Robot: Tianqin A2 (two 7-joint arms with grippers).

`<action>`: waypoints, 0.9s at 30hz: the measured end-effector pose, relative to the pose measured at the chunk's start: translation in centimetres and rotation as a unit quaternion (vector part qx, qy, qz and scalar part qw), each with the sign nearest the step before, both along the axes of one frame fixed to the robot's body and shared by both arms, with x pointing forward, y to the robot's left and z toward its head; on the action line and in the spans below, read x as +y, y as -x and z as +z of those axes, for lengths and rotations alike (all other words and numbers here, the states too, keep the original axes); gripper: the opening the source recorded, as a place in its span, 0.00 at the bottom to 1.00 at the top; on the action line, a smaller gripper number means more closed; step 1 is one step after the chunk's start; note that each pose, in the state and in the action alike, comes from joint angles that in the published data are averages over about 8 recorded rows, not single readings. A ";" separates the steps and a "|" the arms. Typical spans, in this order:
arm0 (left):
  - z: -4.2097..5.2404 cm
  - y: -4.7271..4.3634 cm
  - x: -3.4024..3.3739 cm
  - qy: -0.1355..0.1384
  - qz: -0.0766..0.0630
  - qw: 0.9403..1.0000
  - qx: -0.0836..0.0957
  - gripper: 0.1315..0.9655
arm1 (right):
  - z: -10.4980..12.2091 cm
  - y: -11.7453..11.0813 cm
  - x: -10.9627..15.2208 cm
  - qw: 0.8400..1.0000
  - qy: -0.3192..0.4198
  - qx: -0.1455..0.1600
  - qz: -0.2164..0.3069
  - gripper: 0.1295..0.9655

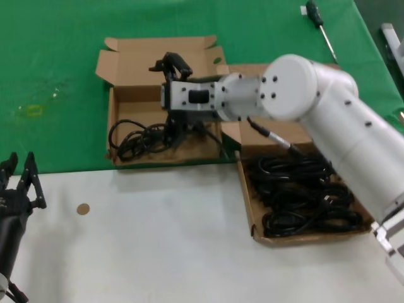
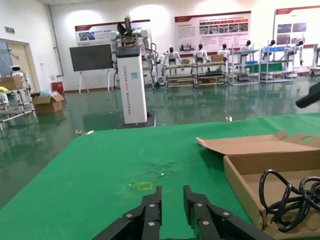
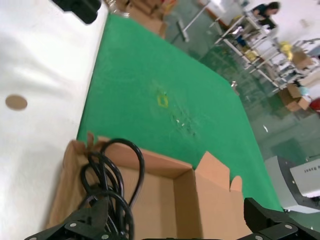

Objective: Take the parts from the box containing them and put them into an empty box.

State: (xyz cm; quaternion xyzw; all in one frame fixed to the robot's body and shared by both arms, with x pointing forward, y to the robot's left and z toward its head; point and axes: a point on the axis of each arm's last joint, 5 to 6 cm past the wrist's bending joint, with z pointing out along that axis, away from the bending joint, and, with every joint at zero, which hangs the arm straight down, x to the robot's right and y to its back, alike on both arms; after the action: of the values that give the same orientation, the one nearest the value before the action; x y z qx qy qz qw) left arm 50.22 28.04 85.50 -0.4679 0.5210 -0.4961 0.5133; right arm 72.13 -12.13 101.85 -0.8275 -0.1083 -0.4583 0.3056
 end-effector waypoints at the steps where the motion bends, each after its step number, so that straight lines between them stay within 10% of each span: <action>1: 0.00 0.00 0.00 0.000 0.000 1.000 0.000 0.08 | -0.3 0.2 -0.1 1.000 -0.010 0.001 -0.002 0.96; 27: 0.00 0.00 0.00 0.000 0.000 1.000 0.000 0.56 | -8.7 6.2 -4.3 0.957 -0.271 0.025 -0.103 1.00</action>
State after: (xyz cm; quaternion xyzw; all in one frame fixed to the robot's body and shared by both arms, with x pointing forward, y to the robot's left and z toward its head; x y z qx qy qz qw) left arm 50.22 28.04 85.50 -0.4679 0.5210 -0.4961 0.5133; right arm 65.96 -16.40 93.10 -0.7312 0.1138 -0.4791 0.4720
